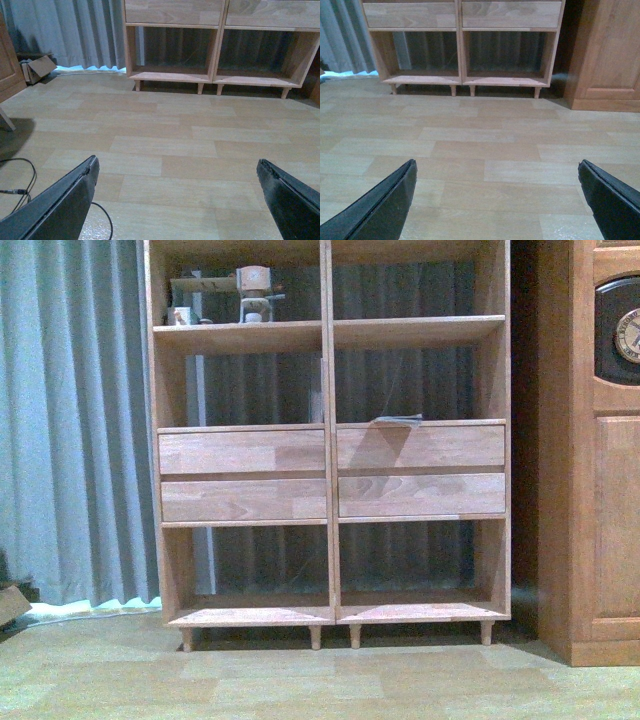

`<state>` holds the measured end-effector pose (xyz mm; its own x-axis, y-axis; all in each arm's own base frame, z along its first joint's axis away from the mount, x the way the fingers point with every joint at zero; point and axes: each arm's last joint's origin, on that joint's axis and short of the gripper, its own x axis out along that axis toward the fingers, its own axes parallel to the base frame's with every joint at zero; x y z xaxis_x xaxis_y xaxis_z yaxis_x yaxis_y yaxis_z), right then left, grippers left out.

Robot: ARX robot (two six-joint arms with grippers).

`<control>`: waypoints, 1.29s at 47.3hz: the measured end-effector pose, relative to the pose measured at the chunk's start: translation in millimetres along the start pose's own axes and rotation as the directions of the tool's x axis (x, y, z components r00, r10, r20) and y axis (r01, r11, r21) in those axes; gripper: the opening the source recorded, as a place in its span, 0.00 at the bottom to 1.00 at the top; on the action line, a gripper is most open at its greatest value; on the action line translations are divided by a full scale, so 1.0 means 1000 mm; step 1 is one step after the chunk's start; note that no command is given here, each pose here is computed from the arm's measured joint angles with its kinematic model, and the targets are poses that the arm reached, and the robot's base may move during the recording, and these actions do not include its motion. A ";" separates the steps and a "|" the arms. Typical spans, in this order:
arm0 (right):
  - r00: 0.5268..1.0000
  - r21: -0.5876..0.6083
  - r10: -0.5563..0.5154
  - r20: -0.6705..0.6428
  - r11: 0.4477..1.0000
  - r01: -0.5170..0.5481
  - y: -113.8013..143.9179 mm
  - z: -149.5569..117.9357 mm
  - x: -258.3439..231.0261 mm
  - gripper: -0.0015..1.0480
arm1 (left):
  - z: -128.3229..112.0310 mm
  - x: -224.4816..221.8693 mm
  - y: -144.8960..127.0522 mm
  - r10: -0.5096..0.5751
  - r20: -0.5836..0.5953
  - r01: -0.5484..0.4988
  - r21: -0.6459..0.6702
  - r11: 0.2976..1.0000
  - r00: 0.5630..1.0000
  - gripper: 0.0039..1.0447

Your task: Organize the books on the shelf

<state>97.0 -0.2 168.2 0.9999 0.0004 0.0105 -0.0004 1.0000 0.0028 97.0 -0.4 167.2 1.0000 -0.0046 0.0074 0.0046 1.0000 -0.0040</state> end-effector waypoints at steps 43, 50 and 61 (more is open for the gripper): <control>1.000 0.000 0.000 0.000 1.000 0.000 0.000 0.000 0.000 0.93 | 0.000 0.000 0.000 0.000 0.000 0.000 0.000 1.000 1.000 0.93; 1.000 0.000 0.000 0.000 1.000 0.000 0.000 0.000 0.000 0.93 | 0.000 0.000 0.000 0.000 0.000 0.000 0.000 1.000 1.000 0.93; 1.000 0.000 0.000 0.000 1.000 0.000 0.000 0.000 0.000 0.93 | 0.000 0.000 0.000 0.000 0.000 0.000 0.000 1.000 1.000 0.93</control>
<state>97.0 -0.2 168.2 0.9999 0.0004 0.0105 -0.0004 1.0000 0.0028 97.0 -0.4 167.2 1.0000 -0.0046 0.0074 0.0046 1.0000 -0.0040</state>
